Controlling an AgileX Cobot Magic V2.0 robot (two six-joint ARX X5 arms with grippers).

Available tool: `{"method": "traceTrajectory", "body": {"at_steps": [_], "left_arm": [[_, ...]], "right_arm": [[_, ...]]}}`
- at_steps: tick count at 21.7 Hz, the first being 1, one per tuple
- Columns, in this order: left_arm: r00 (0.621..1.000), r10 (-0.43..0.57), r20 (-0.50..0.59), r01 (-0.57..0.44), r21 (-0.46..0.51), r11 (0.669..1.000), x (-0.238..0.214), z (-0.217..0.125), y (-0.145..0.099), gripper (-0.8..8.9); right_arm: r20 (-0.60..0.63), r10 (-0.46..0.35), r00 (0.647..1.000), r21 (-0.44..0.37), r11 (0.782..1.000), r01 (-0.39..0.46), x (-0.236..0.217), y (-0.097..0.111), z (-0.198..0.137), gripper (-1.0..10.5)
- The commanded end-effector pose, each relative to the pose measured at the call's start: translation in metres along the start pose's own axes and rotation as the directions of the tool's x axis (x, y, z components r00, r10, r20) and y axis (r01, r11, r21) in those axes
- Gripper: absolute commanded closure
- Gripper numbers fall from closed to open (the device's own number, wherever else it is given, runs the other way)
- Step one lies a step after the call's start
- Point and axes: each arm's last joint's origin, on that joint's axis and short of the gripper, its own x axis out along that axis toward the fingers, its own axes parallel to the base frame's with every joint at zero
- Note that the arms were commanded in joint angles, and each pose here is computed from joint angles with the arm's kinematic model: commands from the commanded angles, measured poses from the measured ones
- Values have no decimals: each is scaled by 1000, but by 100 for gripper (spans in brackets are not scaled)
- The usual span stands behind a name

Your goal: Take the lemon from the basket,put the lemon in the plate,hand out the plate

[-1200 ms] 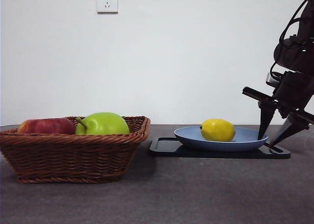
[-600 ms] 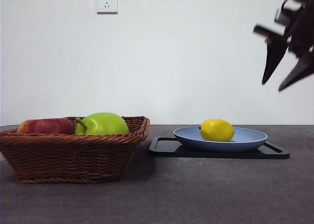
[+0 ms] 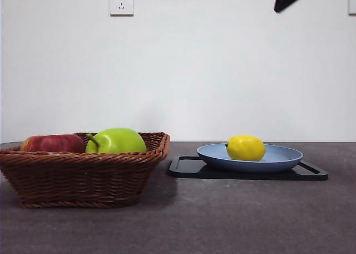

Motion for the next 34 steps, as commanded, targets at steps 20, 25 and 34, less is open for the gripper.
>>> {"method": "traceTrajectory", "body": {"at_steps": [20, 25, 34], "left_arm": [[957, -63, 284, 144, -272, 952, 3, -124, 10, 805], [956, -63, 285, 144, -271, 952, 3, -124, 10, 805], [920, -37, 391, 130, -214, 968, -29, -127, 10, 805]], "right_arm": [[462, -75, 884, 99, 995, 32, -14, 2, -146, 943], [462, -76, 884, 100, 994, 33, -14, 2, -146, 943], [462, -75, 884, 100, 994, 33, -14, 2, -146, 943]]}}
